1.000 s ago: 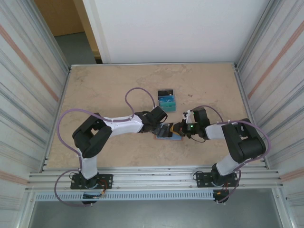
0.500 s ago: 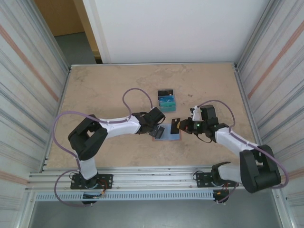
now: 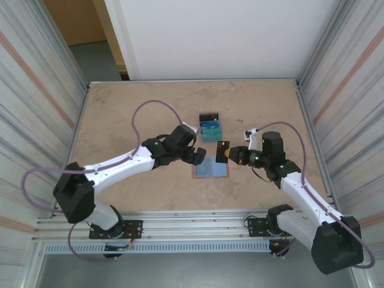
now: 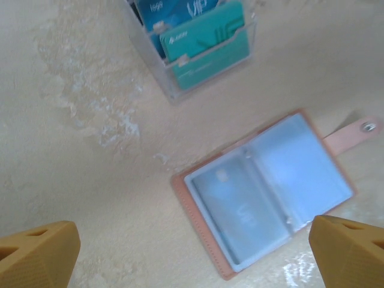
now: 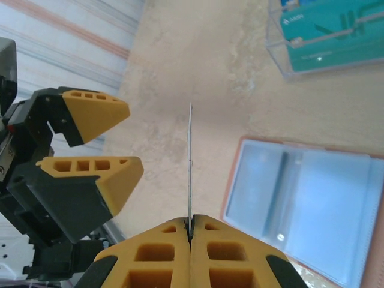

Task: Take the credit cards out of the card holder

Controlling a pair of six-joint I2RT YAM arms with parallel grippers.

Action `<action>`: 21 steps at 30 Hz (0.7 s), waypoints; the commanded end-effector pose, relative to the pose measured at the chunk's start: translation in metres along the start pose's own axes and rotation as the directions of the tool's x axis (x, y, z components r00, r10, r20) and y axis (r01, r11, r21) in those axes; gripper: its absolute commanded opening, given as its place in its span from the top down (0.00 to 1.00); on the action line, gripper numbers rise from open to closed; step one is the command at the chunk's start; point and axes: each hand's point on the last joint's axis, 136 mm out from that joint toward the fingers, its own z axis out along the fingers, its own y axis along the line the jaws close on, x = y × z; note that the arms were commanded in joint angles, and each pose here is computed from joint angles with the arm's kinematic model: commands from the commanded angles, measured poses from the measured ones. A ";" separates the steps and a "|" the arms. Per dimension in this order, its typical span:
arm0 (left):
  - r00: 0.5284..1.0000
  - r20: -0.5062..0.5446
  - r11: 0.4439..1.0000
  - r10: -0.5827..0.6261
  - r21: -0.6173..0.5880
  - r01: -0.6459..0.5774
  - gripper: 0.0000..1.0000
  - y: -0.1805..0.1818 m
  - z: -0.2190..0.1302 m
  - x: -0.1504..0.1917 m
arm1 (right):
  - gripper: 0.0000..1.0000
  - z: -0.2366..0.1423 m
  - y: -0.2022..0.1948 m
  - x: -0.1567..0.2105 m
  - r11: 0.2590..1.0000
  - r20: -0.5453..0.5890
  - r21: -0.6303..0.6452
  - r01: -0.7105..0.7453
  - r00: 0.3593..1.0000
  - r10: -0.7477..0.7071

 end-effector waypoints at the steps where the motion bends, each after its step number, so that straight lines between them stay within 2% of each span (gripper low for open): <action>1: 0.997 0.060 0.991 -0.038 0.129 0.030 0.01 -0.008 -0.019 -0.011 | 0.97 -0.007 0.034 -0.010 0.988 0.004 -0.088 0.125 0.992 -0.125; 6: 0.971 0.181 0.956 0.156 0.221 -0.194 0.01 -0.025 -0.044 -0.028 | 0.97 -0.003 0.049 0.004 0.959 -0.096 -0.073 0.274 0.955 -0.280; 10: 0.885 0.250 0.820 0.393 0.341 -0.460 0.01 -0.053 -0.061 -0.019 | 0.96 -0.005 0.065 0.010 0.917 -0.146 -0.094 0.388 0.905 -0.399; 13: 0.822 0.269 0.749 0.502 0.340 -0.569 0.04 -0.056 -0.067 -0.015 | 0.95 -0.004 0.072 0.010 0.899 -0.170 -0.125 0.419 0.884 -0.436; 17: 0.771 0.325 0.687 0.547 0.352 -0.636 0.05 -0.058 -0.077 -0.018 | 0.95 0.004 0.078 0.011 0.877 -0.203 -0.138 0.460 0.854 -0.479; 21: 0.774 0.375 0.672 0.510 0.388 -0.630 0.17 -0.052 -0.087 -0.029 | 0.97 0.016 0.082 0.024 0.829 -0.273 -0.132 0.543 0.784 -0.557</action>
